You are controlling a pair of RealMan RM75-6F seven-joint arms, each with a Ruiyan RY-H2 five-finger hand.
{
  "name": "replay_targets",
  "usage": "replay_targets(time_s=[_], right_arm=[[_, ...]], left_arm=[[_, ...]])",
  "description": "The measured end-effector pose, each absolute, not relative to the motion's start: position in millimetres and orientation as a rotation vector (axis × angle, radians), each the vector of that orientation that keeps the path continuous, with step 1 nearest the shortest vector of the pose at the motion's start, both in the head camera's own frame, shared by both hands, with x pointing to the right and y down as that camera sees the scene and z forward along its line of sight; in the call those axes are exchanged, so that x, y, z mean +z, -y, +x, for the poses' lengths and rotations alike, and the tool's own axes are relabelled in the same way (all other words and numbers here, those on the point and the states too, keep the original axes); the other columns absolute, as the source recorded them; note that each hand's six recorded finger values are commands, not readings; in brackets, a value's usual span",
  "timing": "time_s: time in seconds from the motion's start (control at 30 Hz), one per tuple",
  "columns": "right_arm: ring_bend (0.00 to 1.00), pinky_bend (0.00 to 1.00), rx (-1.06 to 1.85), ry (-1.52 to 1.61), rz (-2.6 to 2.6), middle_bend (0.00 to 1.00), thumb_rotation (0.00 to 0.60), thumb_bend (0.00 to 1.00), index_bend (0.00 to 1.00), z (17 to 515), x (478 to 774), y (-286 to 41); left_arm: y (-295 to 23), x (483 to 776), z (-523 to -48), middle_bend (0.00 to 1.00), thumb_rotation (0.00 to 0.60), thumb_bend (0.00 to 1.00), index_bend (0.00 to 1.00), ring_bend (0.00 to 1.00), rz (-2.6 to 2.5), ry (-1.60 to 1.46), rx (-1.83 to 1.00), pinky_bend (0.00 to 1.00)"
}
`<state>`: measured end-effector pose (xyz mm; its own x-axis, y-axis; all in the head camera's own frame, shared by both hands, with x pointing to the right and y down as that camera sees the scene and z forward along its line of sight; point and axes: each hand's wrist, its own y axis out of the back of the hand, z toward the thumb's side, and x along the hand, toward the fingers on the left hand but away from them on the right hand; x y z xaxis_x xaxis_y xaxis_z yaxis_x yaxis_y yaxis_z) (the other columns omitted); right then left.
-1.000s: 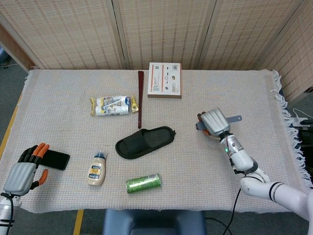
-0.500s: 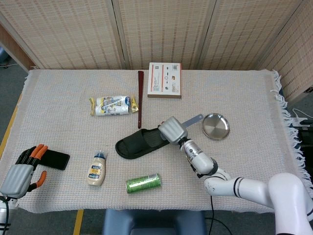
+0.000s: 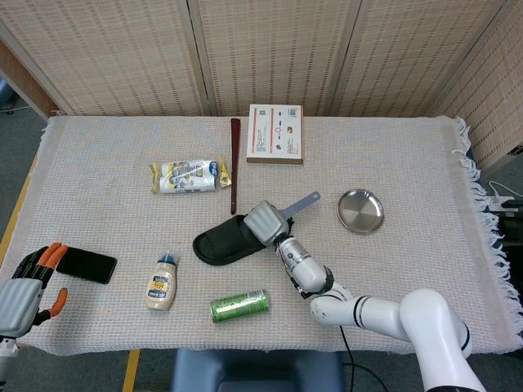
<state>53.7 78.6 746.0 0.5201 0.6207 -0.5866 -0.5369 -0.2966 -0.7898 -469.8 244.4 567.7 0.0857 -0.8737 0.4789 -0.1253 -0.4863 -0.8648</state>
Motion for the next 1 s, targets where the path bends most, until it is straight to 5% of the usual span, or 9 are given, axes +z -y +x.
replay_targets(time_s=[0.7, 1.0], right_arm=[[0.62, 0.99, 1.072, 0.060, -1.564, 0.66, 0.600, 0.45, 0.94, 15, 754, -102], [0.62, 0.99, 1.121, 0.024, -1.491, 0.66, 0.600, 0.45, 0.94, 38, 765, -93]], left_arm=[[-245, 565, -477, 0.00, 0.600, 0.51, 0.00, 0.00, -1.705, -1.011, -1.472, 0.10], [-246, 565, -477, 0.00, 0.600, 0.51, 0.00, 0.00, -1.705, -1.007, -1.472, 0.10]])
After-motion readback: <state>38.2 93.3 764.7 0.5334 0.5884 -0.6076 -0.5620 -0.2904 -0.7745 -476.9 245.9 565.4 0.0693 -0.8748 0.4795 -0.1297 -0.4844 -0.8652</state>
